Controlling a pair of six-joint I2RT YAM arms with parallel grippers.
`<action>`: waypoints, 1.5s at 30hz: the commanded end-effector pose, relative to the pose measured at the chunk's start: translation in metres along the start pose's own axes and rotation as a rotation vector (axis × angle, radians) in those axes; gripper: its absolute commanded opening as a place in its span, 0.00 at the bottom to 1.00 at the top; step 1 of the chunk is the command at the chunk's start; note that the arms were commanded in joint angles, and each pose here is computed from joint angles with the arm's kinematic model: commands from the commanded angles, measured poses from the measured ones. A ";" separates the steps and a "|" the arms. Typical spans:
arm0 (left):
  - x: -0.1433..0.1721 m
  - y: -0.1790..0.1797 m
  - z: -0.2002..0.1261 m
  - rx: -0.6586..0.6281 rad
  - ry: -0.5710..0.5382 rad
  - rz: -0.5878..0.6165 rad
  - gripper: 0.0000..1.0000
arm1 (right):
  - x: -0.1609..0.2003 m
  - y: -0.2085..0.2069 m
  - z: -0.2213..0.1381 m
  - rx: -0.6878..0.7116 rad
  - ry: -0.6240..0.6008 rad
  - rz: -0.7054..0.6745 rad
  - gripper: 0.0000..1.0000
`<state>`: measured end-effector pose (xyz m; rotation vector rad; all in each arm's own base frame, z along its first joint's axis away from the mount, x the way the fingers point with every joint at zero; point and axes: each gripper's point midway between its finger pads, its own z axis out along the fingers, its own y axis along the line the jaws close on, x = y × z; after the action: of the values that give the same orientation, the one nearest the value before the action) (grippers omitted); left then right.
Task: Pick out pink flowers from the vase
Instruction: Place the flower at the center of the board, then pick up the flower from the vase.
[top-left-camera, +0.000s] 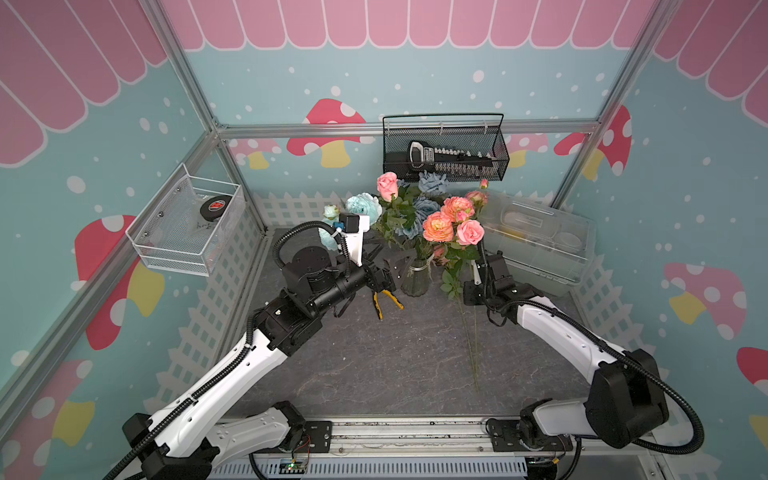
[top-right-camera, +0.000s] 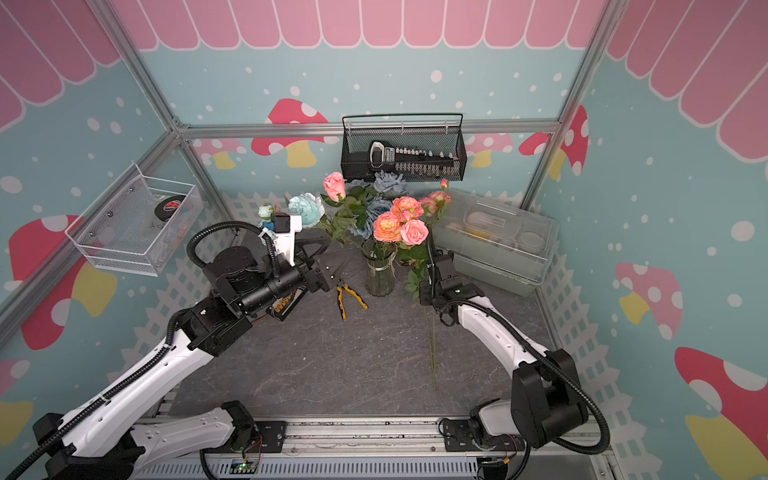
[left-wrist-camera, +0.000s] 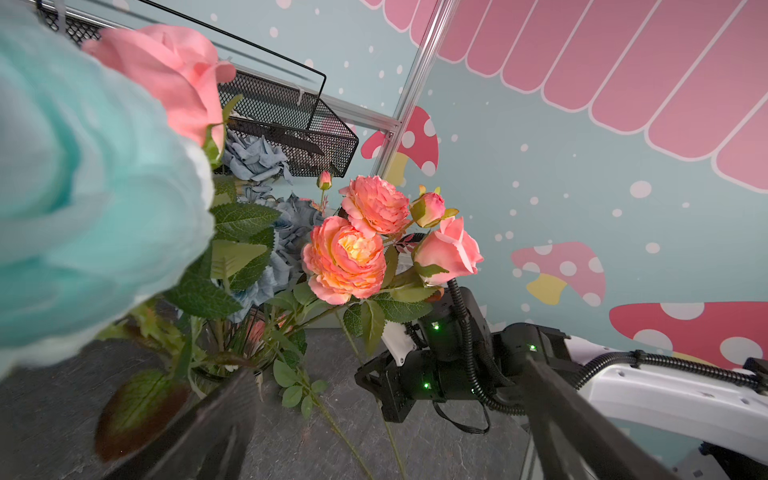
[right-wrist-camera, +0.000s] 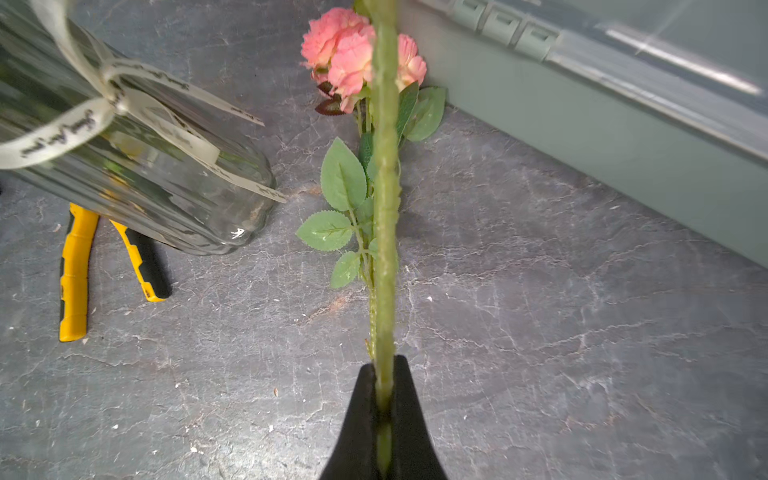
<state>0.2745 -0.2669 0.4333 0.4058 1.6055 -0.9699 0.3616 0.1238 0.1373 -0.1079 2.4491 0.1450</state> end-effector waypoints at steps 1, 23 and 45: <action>0.017 0.003 0.015 0.008 0.028 0.057 0.99 | 0.007 0.013 0.017 -0.068 0.030 -0.004 0.00; 0.085 0.007 0.067 -0.091 -0.003 0.406 0.99 | -0.007 -0.007 -0.001 0.026 -0.090 0.042 0.70; 0.130 0.014 0.134 -0.471 -0.354 0.780 0.64 | -0.027 -0.044 -0.145 0.071 -0.467 0.132 0.75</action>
<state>0.3302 -0.4050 0.2683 0.5814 1.2419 -0.1139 0.3047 0.0675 0.2661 0.0951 1.9840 0.1334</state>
